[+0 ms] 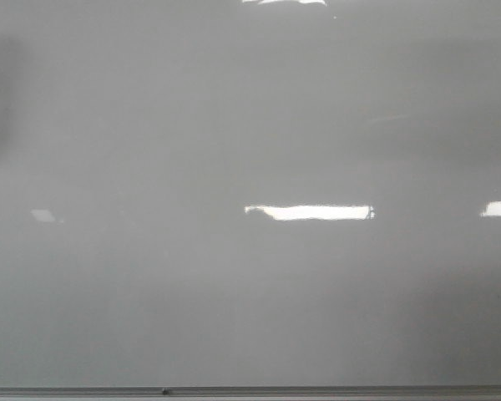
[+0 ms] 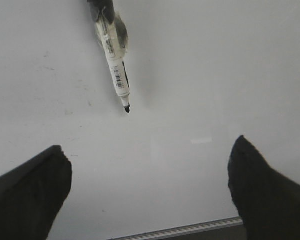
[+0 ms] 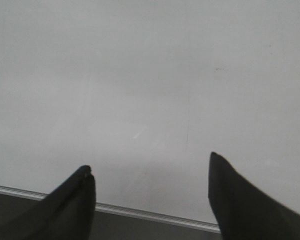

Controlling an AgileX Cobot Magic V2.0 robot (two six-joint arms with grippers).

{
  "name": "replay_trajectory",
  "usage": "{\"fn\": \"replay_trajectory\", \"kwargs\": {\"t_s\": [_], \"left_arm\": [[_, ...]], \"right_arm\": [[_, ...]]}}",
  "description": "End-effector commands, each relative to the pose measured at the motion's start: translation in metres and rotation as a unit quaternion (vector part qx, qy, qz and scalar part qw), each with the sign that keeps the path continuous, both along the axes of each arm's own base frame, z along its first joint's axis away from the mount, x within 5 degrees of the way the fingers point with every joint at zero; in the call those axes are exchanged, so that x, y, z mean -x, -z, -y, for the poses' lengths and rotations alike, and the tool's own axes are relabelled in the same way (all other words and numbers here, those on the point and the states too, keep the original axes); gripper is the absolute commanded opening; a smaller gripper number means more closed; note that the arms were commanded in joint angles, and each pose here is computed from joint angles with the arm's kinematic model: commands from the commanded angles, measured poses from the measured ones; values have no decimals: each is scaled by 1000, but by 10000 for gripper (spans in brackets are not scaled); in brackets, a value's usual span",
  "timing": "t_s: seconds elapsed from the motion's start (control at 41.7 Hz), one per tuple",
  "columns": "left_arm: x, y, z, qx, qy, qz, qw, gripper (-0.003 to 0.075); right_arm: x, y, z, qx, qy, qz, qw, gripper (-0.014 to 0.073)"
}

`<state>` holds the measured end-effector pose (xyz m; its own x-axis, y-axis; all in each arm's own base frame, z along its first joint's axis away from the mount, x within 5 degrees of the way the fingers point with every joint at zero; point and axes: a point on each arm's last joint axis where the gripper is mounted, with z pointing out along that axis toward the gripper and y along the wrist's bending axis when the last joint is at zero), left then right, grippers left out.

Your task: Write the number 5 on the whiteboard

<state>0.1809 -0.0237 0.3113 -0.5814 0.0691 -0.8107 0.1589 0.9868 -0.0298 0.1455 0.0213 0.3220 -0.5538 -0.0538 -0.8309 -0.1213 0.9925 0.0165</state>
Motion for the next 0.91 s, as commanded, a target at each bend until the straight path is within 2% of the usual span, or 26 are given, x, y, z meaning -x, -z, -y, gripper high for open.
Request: {"fn": "replay_trajectory", "kwargs": {"t_s": [0.0,0.479,0.887], "left_arm": [[-21,-14,3,24,-13,49,998,620],[-87,21,5,20,-36,71,997,620],[-118,48,6,15,-47,81,996,618]], "right_arm": [[-3,-15,-1,-8,0,46,999,509],[-4,-15,-1,-8,0,47,999,509],[-4,-15,-1,-8,0,47,999,509]]}}
